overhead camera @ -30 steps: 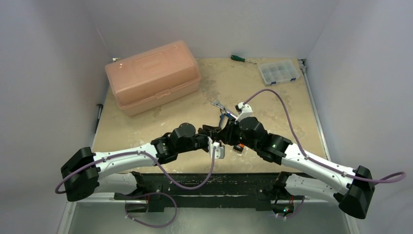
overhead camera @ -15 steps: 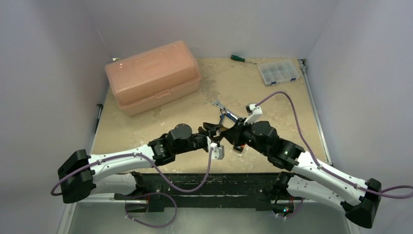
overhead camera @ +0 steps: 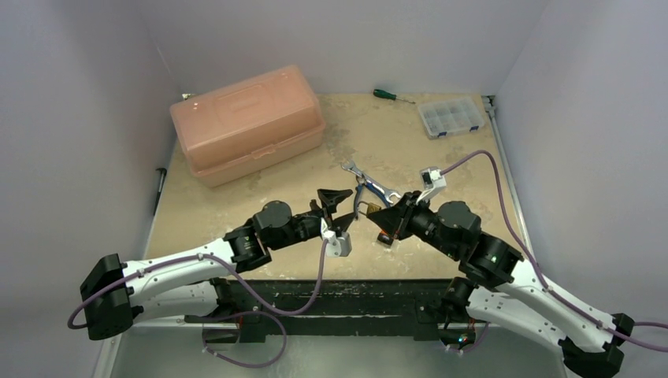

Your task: Unlock with the key

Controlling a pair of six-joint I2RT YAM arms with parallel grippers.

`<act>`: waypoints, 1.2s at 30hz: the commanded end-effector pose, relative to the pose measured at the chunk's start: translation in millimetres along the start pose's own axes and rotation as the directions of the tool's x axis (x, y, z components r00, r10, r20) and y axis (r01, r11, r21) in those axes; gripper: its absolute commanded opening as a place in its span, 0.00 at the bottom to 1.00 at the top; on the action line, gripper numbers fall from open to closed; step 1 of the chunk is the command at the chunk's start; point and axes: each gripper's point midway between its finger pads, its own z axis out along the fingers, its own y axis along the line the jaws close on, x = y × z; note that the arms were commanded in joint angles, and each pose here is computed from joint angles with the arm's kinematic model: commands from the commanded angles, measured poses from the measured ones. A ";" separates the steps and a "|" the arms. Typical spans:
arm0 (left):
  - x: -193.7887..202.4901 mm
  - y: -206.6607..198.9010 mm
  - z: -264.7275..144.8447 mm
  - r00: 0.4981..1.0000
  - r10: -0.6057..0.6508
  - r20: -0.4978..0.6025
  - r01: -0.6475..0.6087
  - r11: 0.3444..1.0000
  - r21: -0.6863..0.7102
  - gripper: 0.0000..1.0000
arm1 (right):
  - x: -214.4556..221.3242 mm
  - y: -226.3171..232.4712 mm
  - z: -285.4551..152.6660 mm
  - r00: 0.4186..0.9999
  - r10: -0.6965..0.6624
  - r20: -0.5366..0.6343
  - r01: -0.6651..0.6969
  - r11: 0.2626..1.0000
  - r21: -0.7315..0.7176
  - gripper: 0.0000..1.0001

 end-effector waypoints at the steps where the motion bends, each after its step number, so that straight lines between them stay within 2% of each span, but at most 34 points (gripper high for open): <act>1: -21.7 6.9 -2.3 0.995 0.013 0.101 -0.012 1.000 -0.013 0.58 | -25.3 41.2 -13.2 0.998 0.039 0.041 -0.033 0.987 -0.158 0.00; 7: -32.1 -4.1 -3.2 0.987 0.005 0.162 -0.012 0.999 0.043 0.53 | -22.9 52.6 -11.6 0.999 0.043 0.029 -0.036 0.975 -0.220 0.00; 12: -31.7 -9.5 -1.9 0.987 0.015 0.163 -0.027 0.997 0.072 0.36 | -22.0 56.9 -10.3 0.999 0.047 0.022 -0.041 0.969 -0.242 0.00; 20: -30.5 -17.9 0.2 0.987 0.022 0.160 -0.042 0.992 0.119 0.17 | -16.7 62.8 -10.7 0.999 0.055 -0.001 -0.053 0.958 -0.280 0.00; 22: -29.9 -22.5 0.6 0.987 0.020 0.160 -0.043 0.989 0.143 0.13 | -16.5 65.9 -12.3 1.000 0.022 0.002 -0.020 0.953 -0.301 0.00; 27: -34.0 -35.9 1.9 0.985 -0.003 0.174 -0.038 0.972 0.232 0.11 | -17.3 68.8 -17.4 0.989 -0.145 0.025 0.145 0.932 -0.332 0.00; 30: -35.7 -45.0 2.9 0.984 -0.015 0.179 -0.039 0.956 0.291 0.00 | -15.5 66.2 -19.2 0.978 -0.206 0.029 0.204 0.921 -0.332 0.00; 36: -38.4 -42.4 1.9 0.982 -0.015 0.187 -0.039 0.959 0.282 0.00 | -18.7 73.2 -25.3 0.968 -0.244 0.059 0.249 0.895 -0.371 0.00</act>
